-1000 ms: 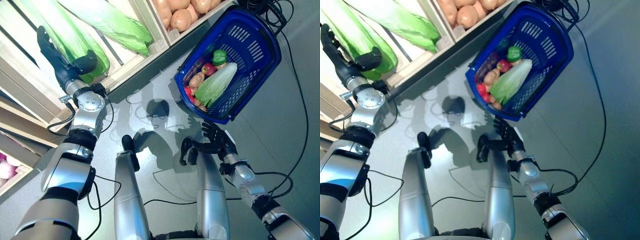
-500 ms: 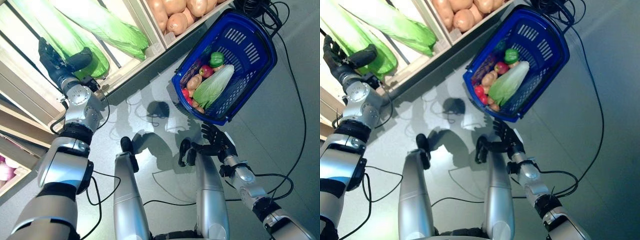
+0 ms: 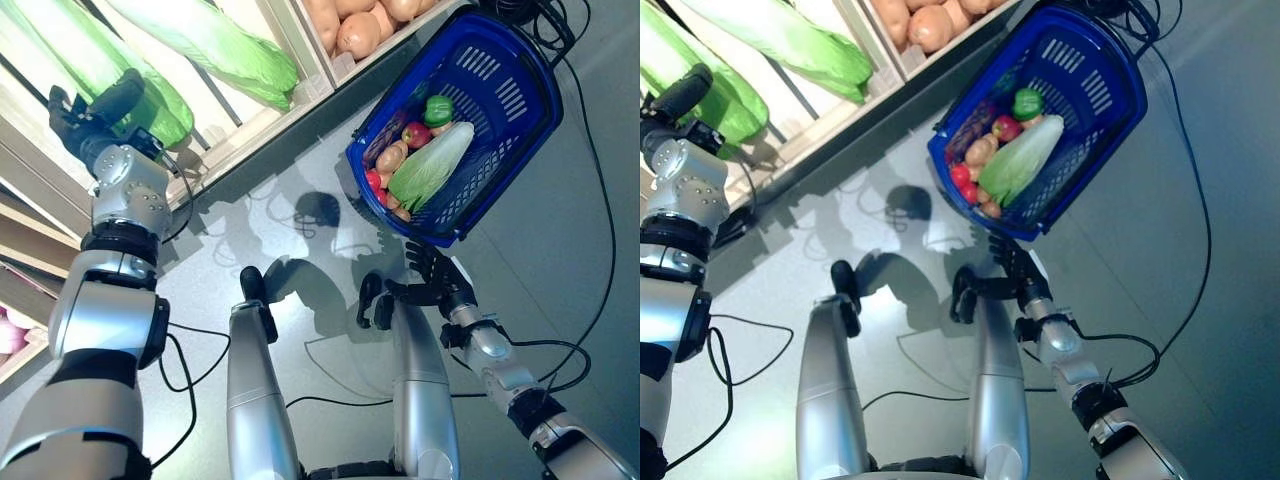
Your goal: Put vegetables into the basket
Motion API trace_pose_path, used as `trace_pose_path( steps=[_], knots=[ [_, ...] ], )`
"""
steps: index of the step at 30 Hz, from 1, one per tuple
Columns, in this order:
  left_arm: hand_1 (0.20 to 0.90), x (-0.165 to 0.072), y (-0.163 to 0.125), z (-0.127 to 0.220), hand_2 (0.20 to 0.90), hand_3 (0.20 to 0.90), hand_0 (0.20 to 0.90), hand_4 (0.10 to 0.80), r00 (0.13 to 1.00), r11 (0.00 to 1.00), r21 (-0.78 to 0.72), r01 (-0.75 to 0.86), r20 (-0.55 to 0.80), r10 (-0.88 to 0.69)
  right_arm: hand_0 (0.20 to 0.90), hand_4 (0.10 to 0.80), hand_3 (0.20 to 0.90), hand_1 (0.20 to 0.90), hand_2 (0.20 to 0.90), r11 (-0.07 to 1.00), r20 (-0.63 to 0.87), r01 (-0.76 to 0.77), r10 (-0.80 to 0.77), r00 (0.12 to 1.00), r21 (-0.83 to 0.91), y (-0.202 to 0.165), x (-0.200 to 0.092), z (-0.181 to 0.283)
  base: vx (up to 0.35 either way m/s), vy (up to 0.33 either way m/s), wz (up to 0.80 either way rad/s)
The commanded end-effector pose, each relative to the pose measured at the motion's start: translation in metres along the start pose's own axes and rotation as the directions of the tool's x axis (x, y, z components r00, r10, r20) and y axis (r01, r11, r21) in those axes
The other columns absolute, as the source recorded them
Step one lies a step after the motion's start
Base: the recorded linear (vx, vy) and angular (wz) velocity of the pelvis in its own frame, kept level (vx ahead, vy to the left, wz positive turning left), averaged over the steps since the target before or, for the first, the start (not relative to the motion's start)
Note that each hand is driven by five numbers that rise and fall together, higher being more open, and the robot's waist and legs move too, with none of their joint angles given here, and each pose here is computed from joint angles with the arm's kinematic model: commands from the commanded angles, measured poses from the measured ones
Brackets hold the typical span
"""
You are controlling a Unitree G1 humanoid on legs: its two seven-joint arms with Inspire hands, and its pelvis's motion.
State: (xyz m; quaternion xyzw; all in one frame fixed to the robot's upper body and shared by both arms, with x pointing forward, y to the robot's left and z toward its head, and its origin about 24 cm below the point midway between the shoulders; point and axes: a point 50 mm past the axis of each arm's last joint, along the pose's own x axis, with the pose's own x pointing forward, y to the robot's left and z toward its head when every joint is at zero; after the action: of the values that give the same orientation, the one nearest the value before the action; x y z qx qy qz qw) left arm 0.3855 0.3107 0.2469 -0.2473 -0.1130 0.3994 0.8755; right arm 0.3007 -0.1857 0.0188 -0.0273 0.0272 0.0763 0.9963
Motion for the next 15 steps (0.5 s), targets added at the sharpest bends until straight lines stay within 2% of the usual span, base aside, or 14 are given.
trace_pose_path(
  steps=[1,6,7,9,10,15],
  knots=[
    [0.9,-0.002,0.0,-0.032,0.9,0.9,0.9,0.8,0.972,0.994,0.095,0.048,-0.234,-0.025,0.9,0.8,0.9,0.9,0.9,1.0,0.151,-0.018,0.014,0.988,0.022,0.007,0.004,0.028,-0.046,-0.008,0.01],
    [0.9,-0.001,0.007,-0.041,0.9,0.9,0.9,0.8,0.962,0.978,0.193,0.078,-0.273,-0.023,0.9,0.8,0.9,0.9,0.9,1.0,0.162,-0.017,0.014,0.987,0.017,0.007,0.008,0.032,-0.039,-0.001,0.02],
    [0.813,-0.001,0.008,-0.042,0.813,0.813,0.813,0.742,0.962,0.974,0.213,0.079,-0.271,-0.019,0.9,0.8,0.9,0.9,0.9,1.0,0.164,-0.016,0.013,0.986,0.014,0.006,0.009,0.033,-0.04,0.012,0.02],
    [0.542,0.001,0.012,-0.043,0.542,0.542,0.542,0.562,0.962,0.963,0.25,0.1,-0.272,-0.029,0.9,0.8,0.9,0.9,0.9,1.0,0.173,-0.008,0.006,0.985,0.009,0.003,0.011,0.038,-0.045,0.003,-0.07],
    [0.3,0.001,0.012,-0.043,0.3,0.3,0.3,0.4,0.962,0.961,0.256,0.104,-0.271,-0.032,0.9,0.8,0.9,0.9,0.9,1.0,0.174,-0.006,0.004,0.985,0.01,0.003,0.011,0.038,-0.042,-0.005,-0.11],
    [0.3,0.002,0.011,-0.041,0.3,0.3,0.3,0.4,0.969,0.955,0.267,0.13,-0.237,-0.065,0.9,0.8,0.9,0.9,0.9,1.0,0.186,0.026,-0.026,0.982,0.005,-0.006,0.014,0.044,-0.012,-0.003,-0.03]
  ],
)
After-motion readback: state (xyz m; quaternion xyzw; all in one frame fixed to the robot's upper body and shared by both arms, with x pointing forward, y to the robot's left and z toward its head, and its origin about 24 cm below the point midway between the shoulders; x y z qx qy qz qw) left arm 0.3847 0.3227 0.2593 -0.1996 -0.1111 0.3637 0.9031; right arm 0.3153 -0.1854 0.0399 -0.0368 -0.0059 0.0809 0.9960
